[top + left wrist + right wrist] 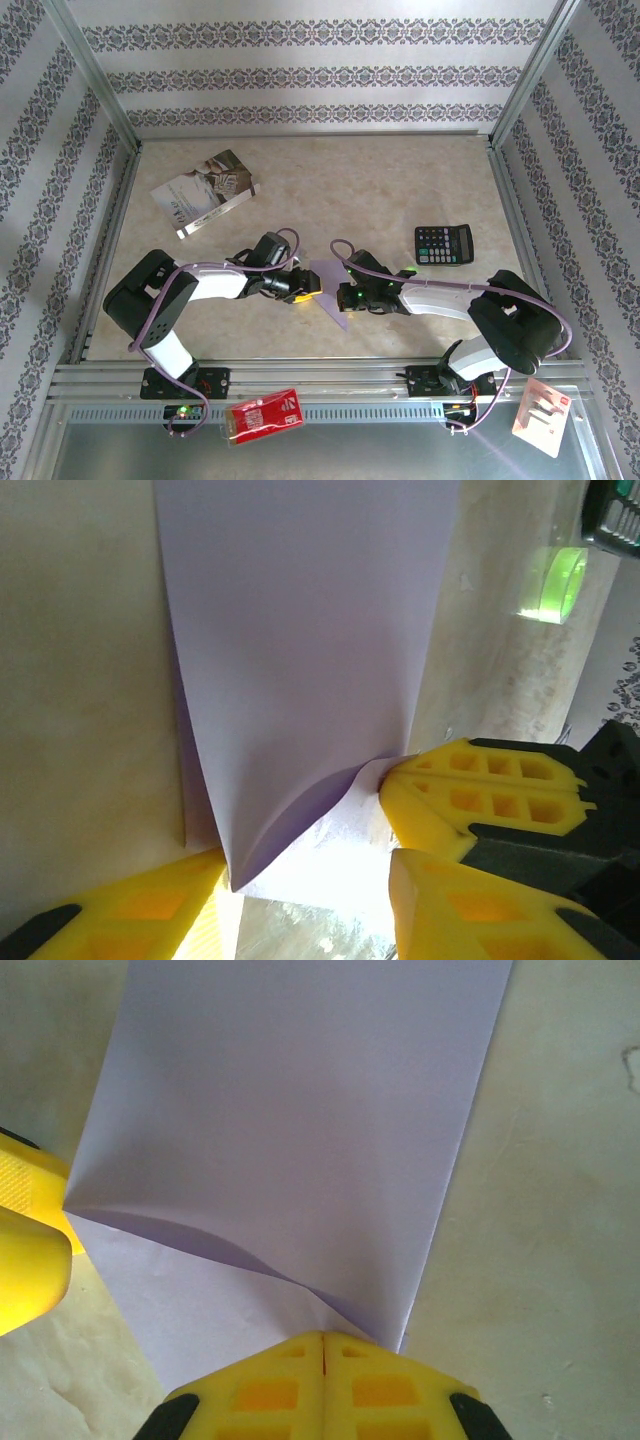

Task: Fold a paper plane with a square sheet of paper (pick it up from the middle)
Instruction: Fourth fold the wing at the center of the table.

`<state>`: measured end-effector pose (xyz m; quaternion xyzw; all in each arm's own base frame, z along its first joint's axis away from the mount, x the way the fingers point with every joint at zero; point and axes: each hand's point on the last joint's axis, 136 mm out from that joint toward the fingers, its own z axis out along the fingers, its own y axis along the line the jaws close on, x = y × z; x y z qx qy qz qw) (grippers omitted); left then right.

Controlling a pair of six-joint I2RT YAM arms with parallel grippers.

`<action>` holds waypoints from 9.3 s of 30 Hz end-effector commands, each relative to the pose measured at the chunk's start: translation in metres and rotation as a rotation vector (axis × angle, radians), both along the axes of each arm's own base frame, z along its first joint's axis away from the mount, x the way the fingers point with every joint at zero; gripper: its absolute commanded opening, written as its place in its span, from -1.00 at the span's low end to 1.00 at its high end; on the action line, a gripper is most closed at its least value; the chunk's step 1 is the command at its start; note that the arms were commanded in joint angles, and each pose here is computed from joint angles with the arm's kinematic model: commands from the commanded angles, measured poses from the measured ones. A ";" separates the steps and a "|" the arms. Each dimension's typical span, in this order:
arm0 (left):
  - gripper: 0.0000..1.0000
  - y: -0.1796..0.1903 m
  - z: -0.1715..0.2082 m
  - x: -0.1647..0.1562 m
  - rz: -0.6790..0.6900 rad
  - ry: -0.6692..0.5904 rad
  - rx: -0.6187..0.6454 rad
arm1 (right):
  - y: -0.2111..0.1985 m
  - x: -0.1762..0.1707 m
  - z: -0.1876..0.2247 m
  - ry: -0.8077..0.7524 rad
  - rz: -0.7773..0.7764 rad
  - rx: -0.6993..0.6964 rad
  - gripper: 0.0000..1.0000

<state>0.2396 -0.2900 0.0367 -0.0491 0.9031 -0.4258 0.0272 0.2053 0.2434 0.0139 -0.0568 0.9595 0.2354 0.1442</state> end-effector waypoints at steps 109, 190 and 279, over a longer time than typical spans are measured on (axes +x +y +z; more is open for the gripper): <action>-0.27 0.018 0.049 0.020 0.140 0.076 0.045 | 0.025 -0.020 0.021 -0.396 0.074 -0.408 -1.00; -0.60 -0.072 0.021 0.005 -0.101 0.031 -0.017 | -0.012 -0.020 0.005 -0.021 -0.261 0.383 -1.00; -0.54 -0.047 -0.034 0.015 -0.121 0.043 0.120 | -0.014 -0.008 0.020 0.131 -0.238 0.466 -0.72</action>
